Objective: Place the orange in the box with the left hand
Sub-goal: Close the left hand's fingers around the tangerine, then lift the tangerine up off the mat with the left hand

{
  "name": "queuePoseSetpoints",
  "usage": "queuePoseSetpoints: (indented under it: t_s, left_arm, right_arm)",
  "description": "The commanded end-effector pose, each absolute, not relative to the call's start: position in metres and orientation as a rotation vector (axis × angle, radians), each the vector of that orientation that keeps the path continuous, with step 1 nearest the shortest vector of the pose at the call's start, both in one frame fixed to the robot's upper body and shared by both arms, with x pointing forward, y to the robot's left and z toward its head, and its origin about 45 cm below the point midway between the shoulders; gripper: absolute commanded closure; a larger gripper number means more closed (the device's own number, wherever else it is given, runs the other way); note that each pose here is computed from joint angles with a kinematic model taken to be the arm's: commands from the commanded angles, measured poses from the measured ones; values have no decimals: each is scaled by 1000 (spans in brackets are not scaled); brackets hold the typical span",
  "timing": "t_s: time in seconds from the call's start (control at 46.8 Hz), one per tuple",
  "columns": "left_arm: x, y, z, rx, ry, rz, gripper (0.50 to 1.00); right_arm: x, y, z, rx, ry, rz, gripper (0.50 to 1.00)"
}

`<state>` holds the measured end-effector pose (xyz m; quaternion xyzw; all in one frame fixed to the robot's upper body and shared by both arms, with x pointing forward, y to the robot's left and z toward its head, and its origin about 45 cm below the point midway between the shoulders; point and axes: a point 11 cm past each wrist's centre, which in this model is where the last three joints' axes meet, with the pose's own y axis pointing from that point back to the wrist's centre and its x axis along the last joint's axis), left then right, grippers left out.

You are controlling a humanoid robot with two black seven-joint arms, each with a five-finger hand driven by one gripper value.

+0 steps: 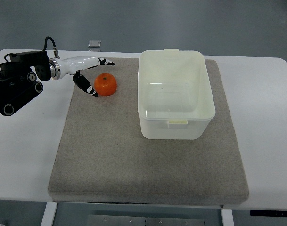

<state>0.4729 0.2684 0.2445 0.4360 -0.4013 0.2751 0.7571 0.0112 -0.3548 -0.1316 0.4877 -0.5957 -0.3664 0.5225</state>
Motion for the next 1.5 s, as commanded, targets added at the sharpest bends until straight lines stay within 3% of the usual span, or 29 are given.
queuePoseSetpoints:
  t_s: [0.0, 0.641, 0.876, 1.026, 1.219, 1.325, 1.432, 1.475]
  left_arm:
    - [473, 269, 242, 957, -874, 597, 508]
    - [473, 263, 239, 990, -921, 561, 527]
    - [471, 260, 234, 997, -921, 541, 561]
    - [471, 257, 232, 998, -924, 534, 677]
    - [471, 257, 231, 1006, -932, 524, 724]
    - [471, 258, 232, 1008, -934, 525, 793]
    - [471, 256, 232, 1005, -936, 523, 802]
    - [471, 256, 232, 1006, -937, 523, 840]
  right_arm:
    - [11, -355, -132, 1168, -1427, -878, 574]
    - [10, -355, -132, 1166, -1426, -878, 574]
    - [11, -355, -132, 1167, -1427, -877, 574]
    - [11, -355, -132, 1168, -1427, -878, 574]
    - [11, -355, -132, 1169, -1425, -877, 574]
    - [11, -355, -132, 1168, -1427, -878, 574]
    - [11, -355, -132, 1167, -1427, -877, 574]
    - [11, -355, -132, 1167, -1427, -877, 574]
